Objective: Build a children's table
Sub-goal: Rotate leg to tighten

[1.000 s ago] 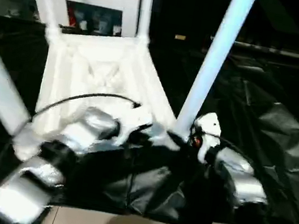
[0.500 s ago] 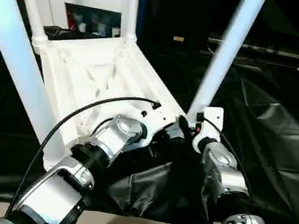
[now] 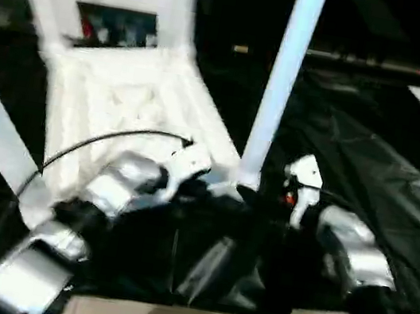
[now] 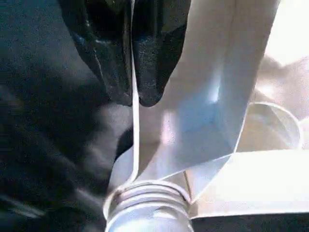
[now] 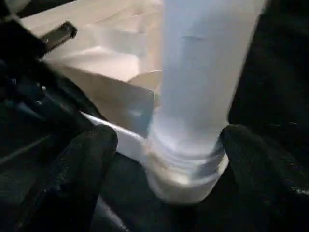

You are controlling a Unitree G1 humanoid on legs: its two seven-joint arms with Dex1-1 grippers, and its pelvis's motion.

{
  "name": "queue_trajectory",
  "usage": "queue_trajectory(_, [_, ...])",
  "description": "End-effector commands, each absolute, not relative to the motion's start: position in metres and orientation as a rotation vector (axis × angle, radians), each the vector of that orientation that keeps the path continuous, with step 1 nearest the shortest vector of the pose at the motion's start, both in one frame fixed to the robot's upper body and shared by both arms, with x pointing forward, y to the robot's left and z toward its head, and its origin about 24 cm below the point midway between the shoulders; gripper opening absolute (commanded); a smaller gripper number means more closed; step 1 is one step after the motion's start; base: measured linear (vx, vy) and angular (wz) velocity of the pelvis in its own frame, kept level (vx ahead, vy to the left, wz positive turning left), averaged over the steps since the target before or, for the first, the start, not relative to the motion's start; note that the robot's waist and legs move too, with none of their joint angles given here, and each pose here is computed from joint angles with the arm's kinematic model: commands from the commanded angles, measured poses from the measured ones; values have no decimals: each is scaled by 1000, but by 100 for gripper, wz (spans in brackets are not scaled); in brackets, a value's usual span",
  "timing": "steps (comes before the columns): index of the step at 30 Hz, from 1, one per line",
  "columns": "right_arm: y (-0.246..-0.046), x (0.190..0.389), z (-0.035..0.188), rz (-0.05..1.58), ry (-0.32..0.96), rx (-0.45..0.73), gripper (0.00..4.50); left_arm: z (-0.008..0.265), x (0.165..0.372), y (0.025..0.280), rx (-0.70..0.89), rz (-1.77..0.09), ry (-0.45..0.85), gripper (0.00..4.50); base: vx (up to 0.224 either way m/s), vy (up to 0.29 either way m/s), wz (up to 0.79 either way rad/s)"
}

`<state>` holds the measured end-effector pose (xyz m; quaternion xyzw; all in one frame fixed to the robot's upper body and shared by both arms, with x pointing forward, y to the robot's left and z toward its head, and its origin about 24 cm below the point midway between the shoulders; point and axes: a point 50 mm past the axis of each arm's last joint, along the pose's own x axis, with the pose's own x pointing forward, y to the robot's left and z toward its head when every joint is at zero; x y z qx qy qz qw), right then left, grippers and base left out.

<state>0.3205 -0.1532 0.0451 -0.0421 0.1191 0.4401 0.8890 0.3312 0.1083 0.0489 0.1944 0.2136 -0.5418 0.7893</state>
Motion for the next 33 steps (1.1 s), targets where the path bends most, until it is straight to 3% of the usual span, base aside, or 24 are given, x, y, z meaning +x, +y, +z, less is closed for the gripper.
queue_trajectory(1, [-152,319,53,969,238,-106,392,56,318,90,352,-1355,399,0,0,0,0])
queue_trajectory(9, [-151,310,49,1104,300,-148,392,58,316,101,373,-1363,412,0,0,0,0])
queue_trajectory(10, [-151,310,48,1103,301,-150,365,58,315,102,374,-1360,415,0,0,0,0])
queue_trajectory(19, [-150,312,50,1103,296,-148,288,58,315,103,370,-1352,422,0,0,0,0])
queue_trajectory(26, [-151,310,45,1093,309,-159,267,57,318,104,371,-1318,424,0,0,0,0])
queue_trajectory(29, [-151,313,35,984,331,-149,267,55,325,101,356,-1232,428,0,0,0,0])
queue_trajectory(31, [-148,321,24,759,338,-50,266,52,336,93,316,-1077,435,0,0,0,0])
queue_trajectory(33, [-146,323,21,706,339,-24,266,51,338,90,304,-1037,440,0,0,0,0])
